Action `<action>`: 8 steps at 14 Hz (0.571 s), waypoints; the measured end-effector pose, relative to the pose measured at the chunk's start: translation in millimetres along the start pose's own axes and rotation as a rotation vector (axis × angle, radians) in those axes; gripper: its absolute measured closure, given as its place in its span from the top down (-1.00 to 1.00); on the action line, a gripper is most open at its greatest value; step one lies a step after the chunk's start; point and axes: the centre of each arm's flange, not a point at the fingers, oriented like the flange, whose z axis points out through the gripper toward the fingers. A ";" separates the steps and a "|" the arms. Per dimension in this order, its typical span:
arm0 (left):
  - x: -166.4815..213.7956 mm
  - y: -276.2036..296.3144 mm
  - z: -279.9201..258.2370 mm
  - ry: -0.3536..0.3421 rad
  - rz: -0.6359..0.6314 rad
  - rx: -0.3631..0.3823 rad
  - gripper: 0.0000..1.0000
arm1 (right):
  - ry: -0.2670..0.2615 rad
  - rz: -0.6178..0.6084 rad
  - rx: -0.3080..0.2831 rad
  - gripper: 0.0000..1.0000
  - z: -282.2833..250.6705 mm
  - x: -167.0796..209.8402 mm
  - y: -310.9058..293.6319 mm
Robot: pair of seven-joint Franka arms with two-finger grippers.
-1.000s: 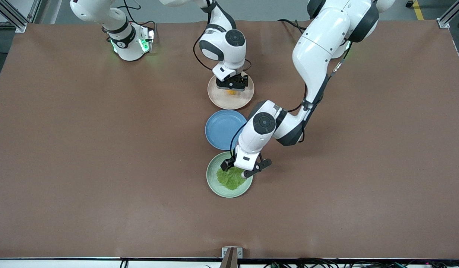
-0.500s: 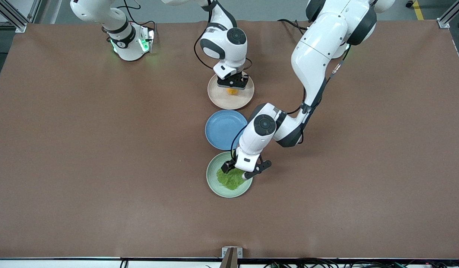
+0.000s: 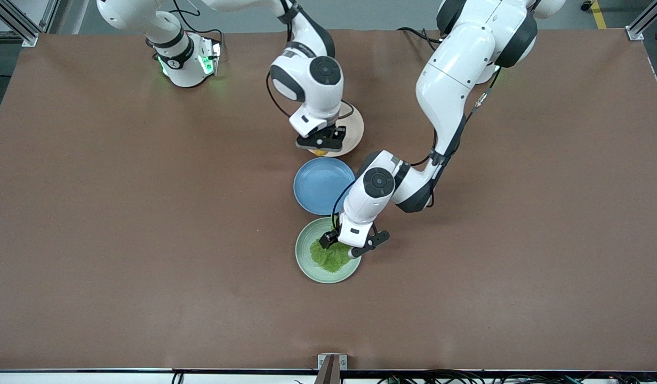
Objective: Pick lemon and lettuce from plates
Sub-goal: 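Close the right gripper on the lemon and lift it off the plate, then carry the lemon with the right gripper away from the plates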
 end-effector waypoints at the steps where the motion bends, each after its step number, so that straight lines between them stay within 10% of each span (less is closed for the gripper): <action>1: -0.2 0.1 0.2 0.000 0.000 0.000 0.88 | 0.001 -0.019 0.005 0.34 -12.2 22.5 18.6; 8: 0.5 2.7 -2.5 0.005 0.001 -0.011 0.18 | -0.003 -0.001 0.023 0.34 -43.1 170.5 195.5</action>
